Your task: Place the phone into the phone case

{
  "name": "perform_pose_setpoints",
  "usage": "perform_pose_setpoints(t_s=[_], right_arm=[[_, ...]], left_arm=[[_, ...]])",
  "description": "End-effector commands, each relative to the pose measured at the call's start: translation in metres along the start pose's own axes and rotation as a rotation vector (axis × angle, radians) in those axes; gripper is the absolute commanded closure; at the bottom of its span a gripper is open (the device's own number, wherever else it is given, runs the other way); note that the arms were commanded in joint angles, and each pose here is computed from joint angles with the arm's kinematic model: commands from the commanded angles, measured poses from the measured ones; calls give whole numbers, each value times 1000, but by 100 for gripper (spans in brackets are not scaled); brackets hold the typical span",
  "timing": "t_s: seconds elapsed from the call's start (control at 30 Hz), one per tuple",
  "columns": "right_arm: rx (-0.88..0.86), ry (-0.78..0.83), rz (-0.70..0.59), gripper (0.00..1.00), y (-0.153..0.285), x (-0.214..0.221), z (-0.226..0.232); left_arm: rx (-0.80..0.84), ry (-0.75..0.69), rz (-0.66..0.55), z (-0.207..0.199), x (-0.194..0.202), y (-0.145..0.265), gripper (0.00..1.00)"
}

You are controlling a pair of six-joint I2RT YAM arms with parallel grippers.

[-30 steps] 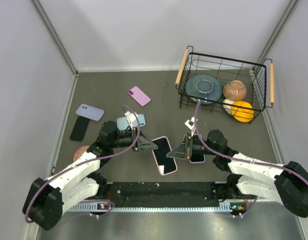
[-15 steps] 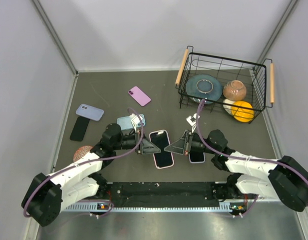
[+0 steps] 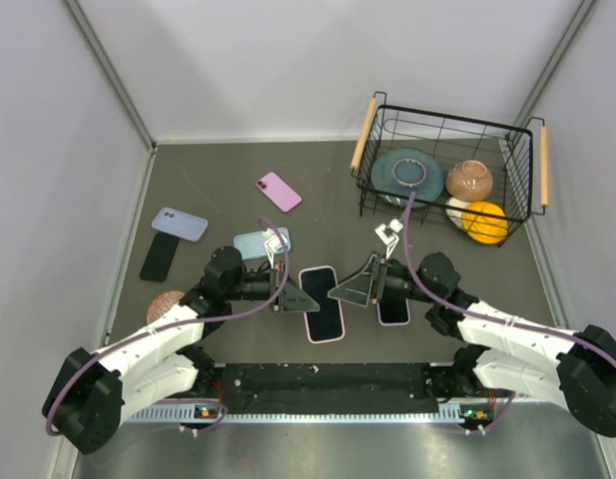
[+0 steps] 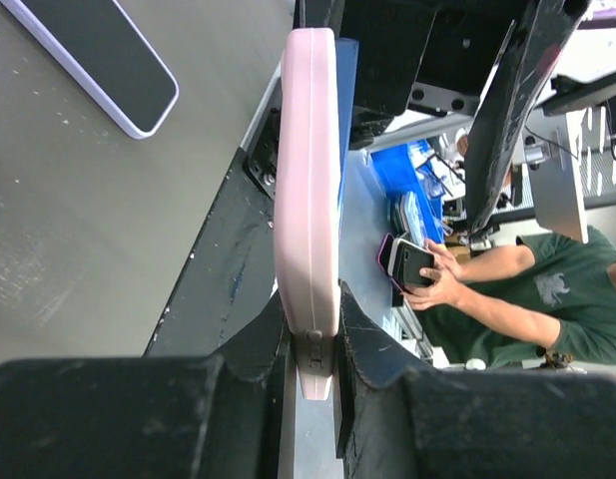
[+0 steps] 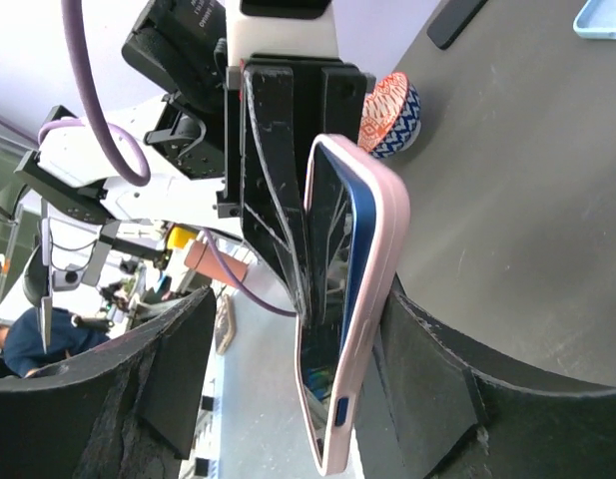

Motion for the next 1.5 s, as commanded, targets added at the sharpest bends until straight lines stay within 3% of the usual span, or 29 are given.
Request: perform_pose_setpoints(t_s=[0.0, 0.13, 0.23, 0.33, 0.37, 0.47, 0.73, 0.87, 0.97, 1.07, 1.1, 1.13, 1.17, 1.37, 1.4, 1.47], right_arm=[[-31, 110, -32, 34, -10, -30, 14], [-51, 129, -19, 36, -16, -35, 18], [-66, 133, -4, 49, -19, -37, 20], [-78, 143, -3, 69, -20, -37, 21], [-75, 149, -2, 83, -21, -38, 20], [-33, 174, 1, 100, -22, -38, 13], [43, 321, 16, 99, -20, -32, -8], [23, 329, -19, 66, -17, -37, 0], [-5, 310, -25, 62, -18, -40, 6], [-32, 285, -55, 67, -20, -45, 12], [-33, 286, -64, 74, -21, -47, 13], [-37, 293, -67, 93, -22, -50, 14], [-37, 304, -67, 100, -22, -51, 15], [-19, 342, -64, 100, -21, -53, 14], [-10, 340, -61, 100, -22, -54, 13], [41, 320, -32, 100, -20, -50, 3]], left_arm=[[91, -99, 74, -23, 10, 6, 100], [104, -104, 102, -26, 14, 7, 100], [100, -96, 109, -24, 15, 7, 100], [85, -83, 108, -20, 14, 6, 100], [50, -49, 110, -13, 15, 5, 100], [-108, 11, 88, 17, 9, 2, 100], [-171, 76, 114, 37, 4, -6, 100], [-117, 51, 147, 30, 9, -5, 100], [-72, 31, 166, 22, 12, -4, 100], [-55, 28, 172, 17, 11, -4, 100], [-54, 30, 175, 17, 11, -5, 100], [-58, 32, 172, 18, 11, -5, 100], [-61, 35, 168, 18, 10, -5, 100], [-66, 61, 156, 19, 6, -9, 100], [-68, 64, 153, 19, 5, -9, 98], [-77, 59, 131, 16, -1, -11, 69]])
Point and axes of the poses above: each gripper's point midway between its finger pads, its own y axis back along the fingers, its own z axis along the line the jaws close on, x = y × z, the point moved 2 cm from there along y, back along the fingers, and after that the axes turned 14 degrees about y, right-handed, at the moved point
